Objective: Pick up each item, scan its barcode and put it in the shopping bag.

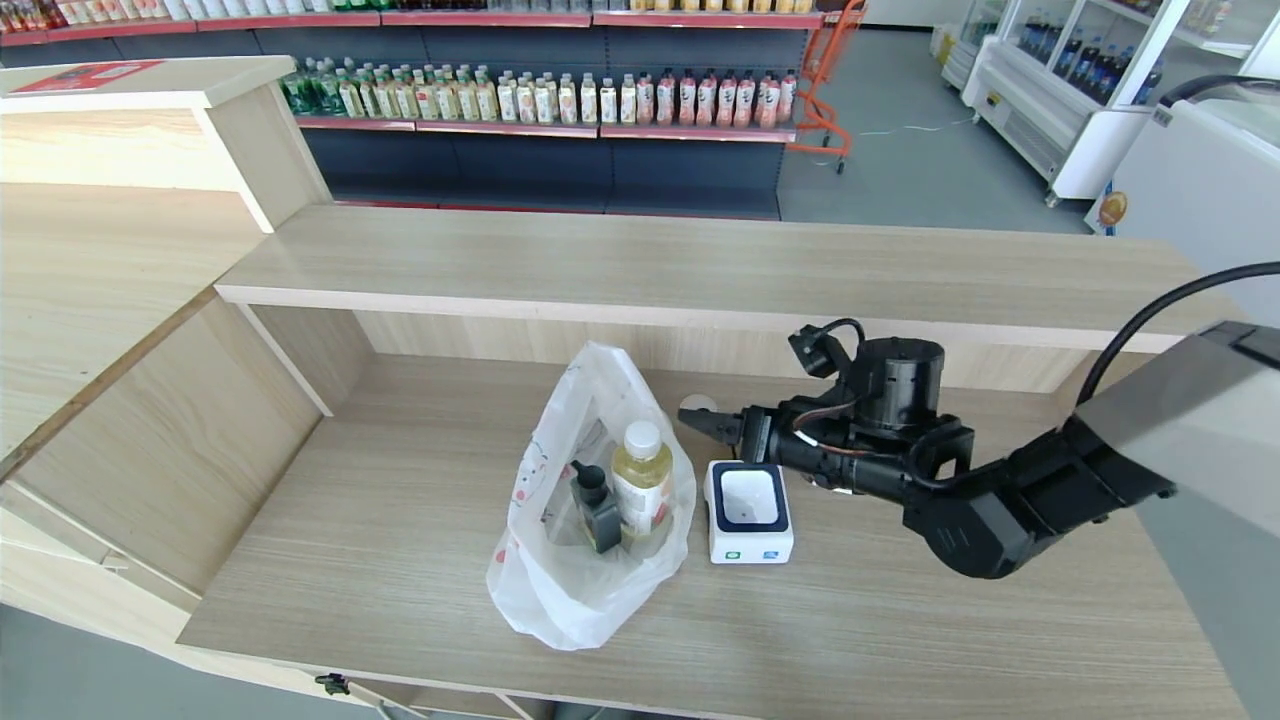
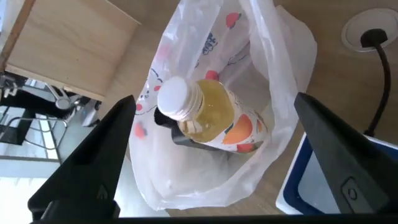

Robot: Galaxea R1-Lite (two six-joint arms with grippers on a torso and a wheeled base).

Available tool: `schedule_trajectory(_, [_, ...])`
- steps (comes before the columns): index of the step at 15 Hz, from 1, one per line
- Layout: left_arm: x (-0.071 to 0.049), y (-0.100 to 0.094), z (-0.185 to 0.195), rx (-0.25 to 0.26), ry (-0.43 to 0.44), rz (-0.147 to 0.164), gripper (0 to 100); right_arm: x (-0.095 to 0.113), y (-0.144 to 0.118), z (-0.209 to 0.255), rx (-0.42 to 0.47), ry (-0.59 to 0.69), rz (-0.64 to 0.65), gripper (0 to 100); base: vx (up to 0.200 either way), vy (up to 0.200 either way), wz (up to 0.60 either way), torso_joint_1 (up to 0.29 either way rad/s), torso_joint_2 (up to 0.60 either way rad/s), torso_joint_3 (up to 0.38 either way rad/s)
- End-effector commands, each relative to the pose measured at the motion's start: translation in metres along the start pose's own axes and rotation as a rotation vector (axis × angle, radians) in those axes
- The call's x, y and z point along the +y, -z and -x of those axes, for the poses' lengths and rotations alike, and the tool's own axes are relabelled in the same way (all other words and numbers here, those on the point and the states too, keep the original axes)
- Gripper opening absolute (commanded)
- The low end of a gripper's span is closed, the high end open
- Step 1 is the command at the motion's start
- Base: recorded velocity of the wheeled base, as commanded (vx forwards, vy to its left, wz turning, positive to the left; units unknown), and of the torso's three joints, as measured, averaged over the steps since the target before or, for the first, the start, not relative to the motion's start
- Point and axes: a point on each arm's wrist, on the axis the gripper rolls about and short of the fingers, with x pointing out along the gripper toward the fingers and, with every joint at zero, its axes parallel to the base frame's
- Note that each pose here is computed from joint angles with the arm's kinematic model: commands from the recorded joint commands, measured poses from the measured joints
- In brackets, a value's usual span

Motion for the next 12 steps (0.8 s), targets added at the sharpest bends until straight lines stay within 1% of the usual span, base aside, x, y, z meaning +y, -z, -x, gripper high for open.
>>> schedule_trajectory(1, [0.0,0.0,0.0,-0.001,0.0,0.001,100,0.021,-0.033,0.089,-0.05,0.063,0.008,100,0.0,0.0,0.0,0.0,0.0,0.0])
schedule_trajectory(2, [0.0,0.0,0.0,-0.001,0.0,0.0,100,0.032,-0.042,0.126,-0.042,0.1,0.037,100,0.0,0.0,0.0,0.0,0.0,0.0])
schedule_trajectory(3, [0.0,0.0,0.0,-0.001,0.0,0.001,100,0.041,-0.045,0.165,-0.025,0.163,0.089,100,0.0,0.0,0.0,0.0,0.0,0.0])
schedule_trajectory(4, [0.0,0.0,0.0,-0.001,0.0,0.0,100,0.052,-0.046,0.204,-0.023,0.257,0.14,100,0.0,0.0,0.0,0.0,0.0,0.0])
schedule_trajectory(5, [0.0,0.0,0.0,-0.001,0.0,0.0,100,0.063,-0.043,0.235,-0.038,0.346,0.156,100,0.0,0.0,0.0,0.0,0.0,0.0])
schedule_trajectory(6, [0.0,0.0,0.0,-0.001,0.0,0.0,100,0.071,-0.032,0.261,-0.056,0.443,0.166,100,0.0,0.0,0.0,0.0,0.0,0.0])
schedule_trajectory(7, [0.0,0.0,0.0,-0.001,0.0,0.0,100,0.075,-0.022,0.277,-0.081,0.508,0.18,100,0.0,0.0,0.0,0.0,0.0,0.0])
schedule_trajectory(8, [0.0,0.0,0.0,-0.001,0.0,0.001,100,0.077,0.003,0.306,-0.143,0.654,0.187,100,0.0,0.0,0.0,0.0,0.0,0.0])
schedule_trajectory(10, [0.0,0.0,0.0,-0.001,0.0,0.0,100,0.087,0.048,0.34,-0.22,0.659,0.221,100,0.0,0.0,0.0,0.0,0.0,0.0])
schedule_trajectory(11, [0.0,0.0,0.0,-0.001,0.0,0.0,100,0.087,0.071,0.35,-0.239,0.663,0.257,100,0.0,0.0,0.0,0.0,0.0,0.0])
schedule_trajectory(12, [0.0,0.0,0.0,-0.001,0.0,0.001,100,0.087,0.088,0.358,-0.276,0.678,0.279,100,0.0,0.0,0.0,0.0,0.0,0.0])
